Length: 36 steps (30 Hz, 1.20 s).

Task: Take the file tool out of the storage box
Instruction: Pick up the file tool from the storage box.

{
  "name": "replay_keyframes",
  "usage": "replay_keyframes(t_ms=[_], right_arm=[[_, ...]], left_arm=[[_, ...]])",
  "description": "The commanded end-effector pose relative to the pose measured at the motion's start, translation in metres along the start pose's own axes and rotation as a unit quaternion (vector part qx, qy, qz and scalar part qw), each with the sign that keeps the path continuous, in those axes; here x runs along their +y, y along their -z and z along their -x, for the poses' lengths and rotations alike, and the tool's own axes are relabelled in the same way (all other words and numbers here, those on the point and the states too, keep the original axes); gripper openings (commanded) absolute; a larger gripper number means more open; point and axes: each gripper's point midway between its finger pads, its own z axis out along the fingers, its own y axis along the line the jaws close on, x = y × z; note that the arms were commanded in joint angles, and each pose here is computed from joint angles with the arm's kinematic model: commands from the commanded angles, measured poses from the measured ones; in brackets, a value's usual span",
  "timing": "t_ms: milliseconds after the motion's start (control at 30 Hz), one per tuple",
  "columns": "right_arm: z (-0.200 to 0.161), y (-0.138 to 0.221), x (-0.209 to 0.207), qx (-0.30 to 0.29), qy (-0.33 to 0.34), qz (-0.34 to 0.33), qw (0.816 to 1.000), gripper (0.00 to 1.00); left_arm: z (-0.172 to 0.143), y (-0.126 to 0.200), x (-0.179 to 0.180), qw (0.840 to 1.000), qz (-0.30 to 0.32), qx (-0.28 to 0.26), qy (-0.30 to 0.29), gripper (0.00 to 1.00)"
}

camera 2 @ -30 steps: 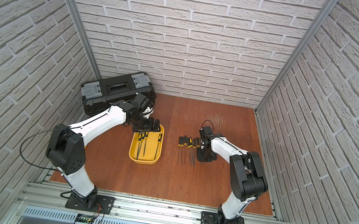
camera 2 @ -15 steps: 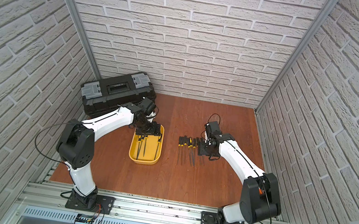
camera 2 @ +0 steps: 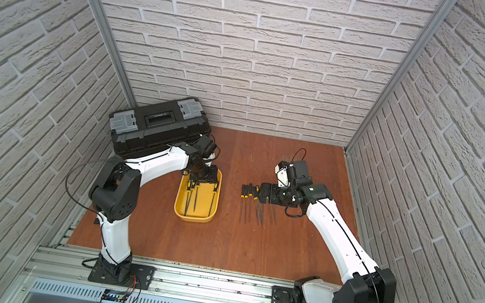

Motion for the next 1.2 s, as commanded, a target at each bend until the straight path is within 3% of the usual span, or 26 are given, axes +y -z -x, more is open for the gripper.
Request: replay_keyframes(t_ms=[0,300,1167], right_arm=[[0.006,0.019,0.027,-0.023,-0.002,0.068,0.997,1.00],[0.014,0.042,0.060,-0.048,0.003,0.153,0.987,1.00],[0.009,0.042,0.055,-0.045,0.003,0.140,0.989,1.00]], left_arm=[[0.005,-0.012,-0.005,1.000,-0.001,-0.010,-0.004,0.48],[0.003,-0.028,-0.006,1.000,0.019,-0.003,-0.014,0.42],[-0.010,-0.054,0.007,0.994,0.093,0.017,-0.047,0.19]])
